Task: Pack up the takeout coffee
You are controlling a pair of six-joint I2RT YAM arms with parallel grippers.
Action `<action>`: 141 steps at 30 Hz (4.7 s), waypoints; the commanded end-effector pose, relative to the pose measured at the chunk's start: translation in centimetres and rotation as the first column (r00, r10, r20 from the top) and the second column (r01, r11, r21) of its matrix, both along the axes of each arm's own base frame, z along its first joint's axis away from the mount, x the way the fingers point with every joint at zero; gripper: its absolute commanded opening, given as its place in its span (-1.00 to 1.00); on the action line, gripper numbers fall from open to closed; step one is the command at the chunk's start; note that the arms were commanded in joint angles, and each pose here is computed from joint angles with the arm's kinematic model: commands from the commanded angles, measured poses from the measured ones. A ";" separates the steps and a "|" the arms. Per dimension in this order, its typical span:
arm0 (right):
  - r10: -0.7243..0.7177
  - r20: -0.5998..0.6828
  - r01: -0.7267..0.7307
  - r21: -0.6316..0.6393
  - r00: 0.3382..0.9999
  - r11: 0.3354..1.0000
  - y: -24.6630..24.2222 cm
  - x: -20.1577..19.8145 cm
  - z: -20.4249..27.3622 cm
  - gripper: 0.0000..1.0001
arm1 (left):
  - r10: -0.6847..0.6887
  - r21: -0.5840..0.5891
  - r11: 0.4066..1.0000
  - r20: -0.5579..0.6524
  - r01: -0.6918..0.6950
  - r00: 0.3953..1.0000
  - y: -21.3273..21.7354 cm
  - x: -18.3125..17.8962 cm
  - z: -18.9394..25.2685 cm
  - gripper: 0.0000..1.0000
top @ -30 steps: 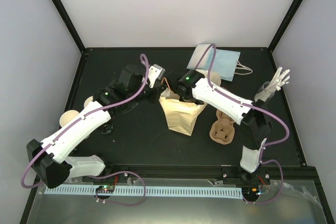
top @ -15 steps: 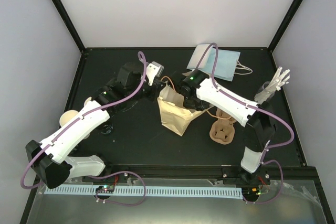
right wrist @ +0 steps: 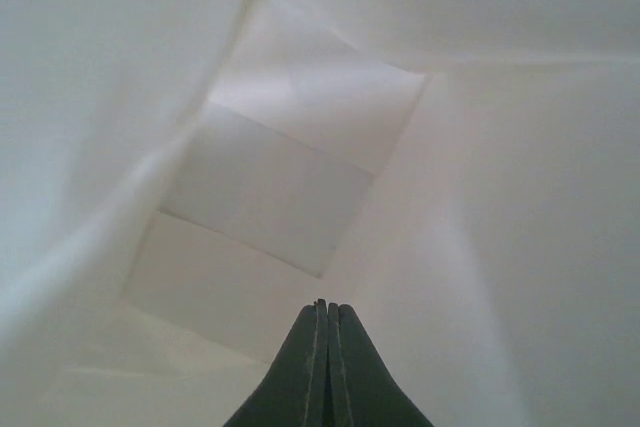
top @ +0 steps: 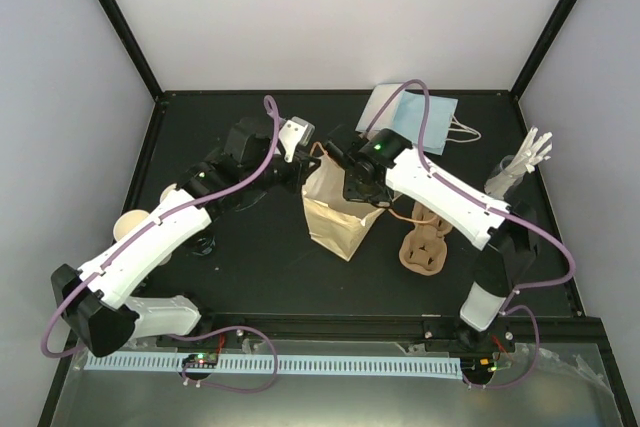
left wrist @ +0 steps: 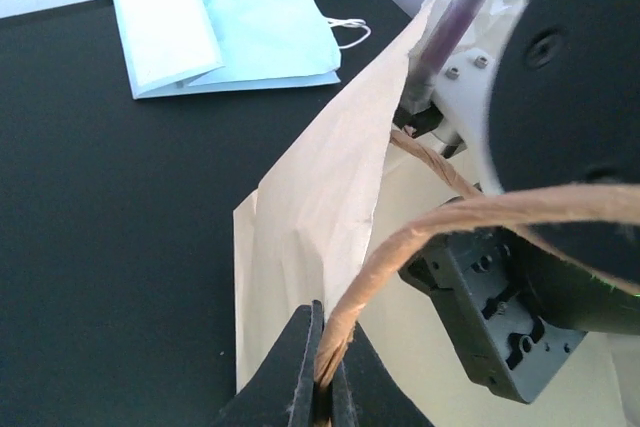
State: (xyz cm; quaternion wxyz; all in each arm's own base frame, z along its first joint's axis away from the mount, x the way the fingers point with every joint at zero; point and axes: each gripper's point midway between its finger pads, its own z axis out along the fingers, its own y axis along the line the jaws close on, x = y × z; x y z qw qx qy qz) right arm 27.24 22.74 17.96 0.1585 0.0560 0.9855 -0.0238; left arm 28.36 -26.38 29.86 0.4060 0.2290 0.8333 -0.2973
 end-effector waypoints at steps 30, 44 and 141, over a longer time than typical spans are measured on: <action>0.077 0.600 -0.376 0.391 0.797 0.840 1.7 0.3 20.0 -0.44 | 0.033 -0.045 0.998 -0.111 -0.038 0.993 -0.3 0.3 0.4 -0.97; 0.014 0.628 -0.236 0.271 0.778 0.933 -4.6 0.8 21.1 0.02 | 0.252 -0.112 0.953 -0.230 -0.282 0.940 2.9 4.0 -0.5 -0.97; 0.100 0.247 -0.235 0.607 0.964 0.760 -4.4 0.7 -5.5 0.50 | 0.105 -0.079 0.978 -0.614 -0.193 0.782 0.0 -5.0 -26.2 -0.35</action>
